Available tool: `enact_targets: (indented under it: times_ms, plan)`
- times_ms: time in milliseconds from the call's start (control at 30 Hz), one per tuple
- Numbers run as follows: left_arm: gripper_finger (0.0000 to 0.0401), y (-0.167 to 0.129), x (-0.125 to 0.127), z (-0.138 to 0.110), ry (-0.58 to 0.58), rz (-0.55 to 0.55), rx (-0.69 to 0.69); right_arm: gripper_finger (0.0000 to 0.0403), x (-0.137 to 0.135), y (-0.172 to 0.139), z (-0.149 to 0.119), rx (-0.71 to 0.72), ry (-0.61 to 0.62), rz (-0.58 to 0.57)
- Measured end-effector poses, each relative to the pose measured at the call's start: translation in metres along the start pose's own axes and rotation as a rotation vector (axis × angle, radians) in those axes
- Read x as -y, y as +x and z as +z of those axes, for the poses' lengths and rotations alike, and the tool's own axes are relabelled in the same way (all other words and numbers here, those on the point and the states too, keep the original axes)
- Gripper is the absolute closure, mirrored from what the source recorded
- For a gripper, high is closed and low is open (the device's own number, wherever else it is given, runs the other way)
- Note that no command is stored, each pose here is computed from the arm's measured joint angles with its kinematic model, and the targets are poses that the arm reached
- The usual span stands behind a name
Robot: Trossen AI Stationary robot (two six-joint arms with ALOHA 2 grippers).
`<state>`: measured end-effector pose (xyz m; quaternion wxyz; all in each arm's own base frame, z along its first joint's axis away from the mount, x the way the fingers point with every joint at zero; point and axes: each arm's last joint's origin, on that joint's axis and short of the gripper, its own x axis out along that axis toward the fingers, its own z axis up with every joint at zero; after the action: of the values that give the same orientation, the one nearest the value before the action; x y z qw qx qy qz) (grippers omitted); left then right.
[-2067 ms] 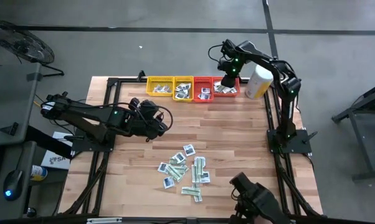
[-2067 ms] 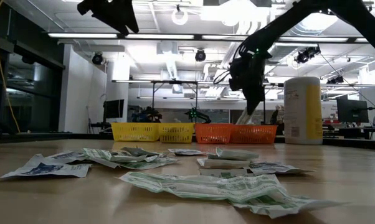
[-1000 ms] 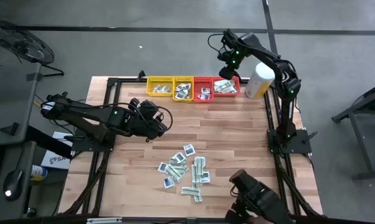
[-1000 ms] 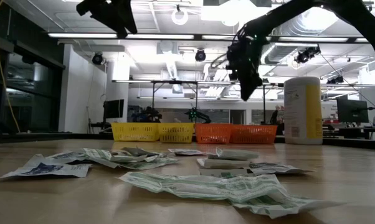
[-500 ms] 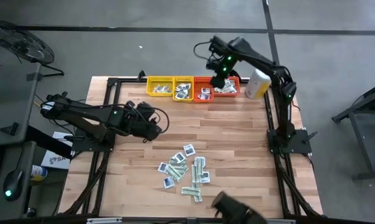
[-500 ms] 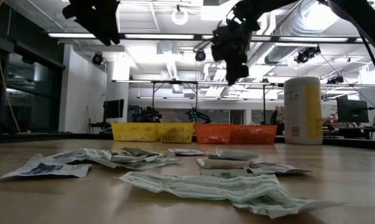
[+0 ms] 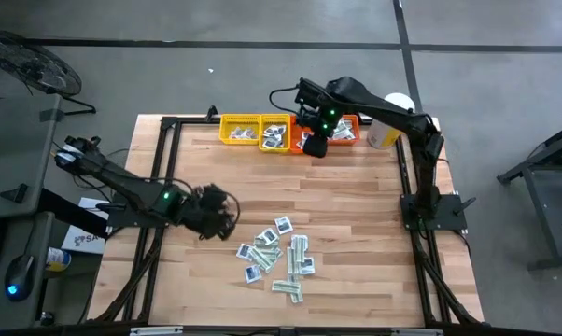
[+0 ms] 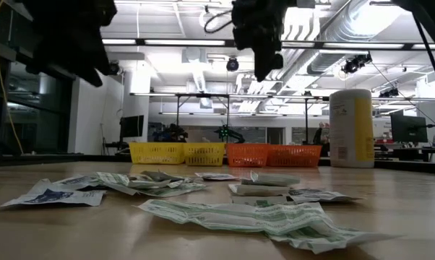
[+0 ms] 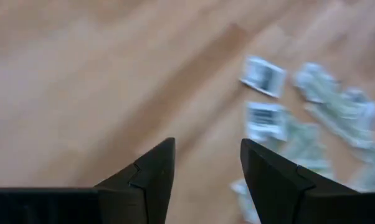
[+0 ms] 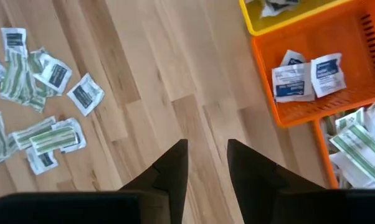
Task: Pick & Place First Aid Supplies
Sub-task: Put the gray packet into the right yellow bin
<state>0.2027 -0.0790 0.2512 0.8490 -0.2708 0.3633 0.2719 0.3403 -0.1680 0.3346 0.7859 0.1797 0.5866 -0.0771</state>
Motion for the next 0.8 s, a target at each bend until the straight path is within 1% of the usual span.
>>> enact_targets:
  times_ms: [67, 133, 200, 233, 333, 433, 567, 667, 733, 800]
  plan:
    - [0.0220, 0.006, 0.005, -0.013, -0.067, -0.098, -0.011, 0.0303, -0.011, -0.005, -0.002, 0.011, -0.002, -0.014]
    - [0.0220, 0.011, 0.009, -0.024, -0.107, -0.180, -0.039, 0.0309, -0.023, -0.008, -0.004, 0.019, -0.004, -0.028]
    - [0.0220, 0.017, 0.015, -0.034, -0.142, -0.248, -0.059, 0.0315, -0.035, -0.011, -0.006, 0.025, -0.005, -0.046]
    - [0.0220, 0.018, 0.017, -0.039, -0.151, -0.261, -0.070, 0.0317, -0.042, -0.011, -0.006, 0.028, -0.008, -0.051]
    - [0.0220, 0.021, 0.025, -0.051, -0.148, -0.287, -0.090, 0.0325, -0.064, -0.011, -0.009, 0.039, -0.029, -0.071]
    - [0.0220, 0.024, 0.029, -0.063, -0.136, -0.278, -0.118, 0.0333, -0.089, -0.008, -0.011, 0.057, -0.056, -0.078]
    - [0.0220, 0.029, 0.036, -0.075, -0.127, -0.288, -0.140, 0.0342, -0.127, -0.001, -0.015, 0.085, -0.130, -0.078]
    - [0.0220, 0.034, 0.039, -0.080, -0.122, -0.286, -0.149, 0.0350, -0.153, 0.010, -0.022, 0.100, -0.153, -0.119]
    - [0.0220, 0.037, 0.043, -0.081, -0.132, -0.303, -0.150, 0.0357, -0.167, 0.022, -0.026, 0.122, -0.138, -0.140]
    - [0.0220, 0.039, 0.042, -0.082, -0.126, -0.289, -0.145, 0.0366, -0.179, 0.039, -0.030, 0.139, -0.118, -0.130]
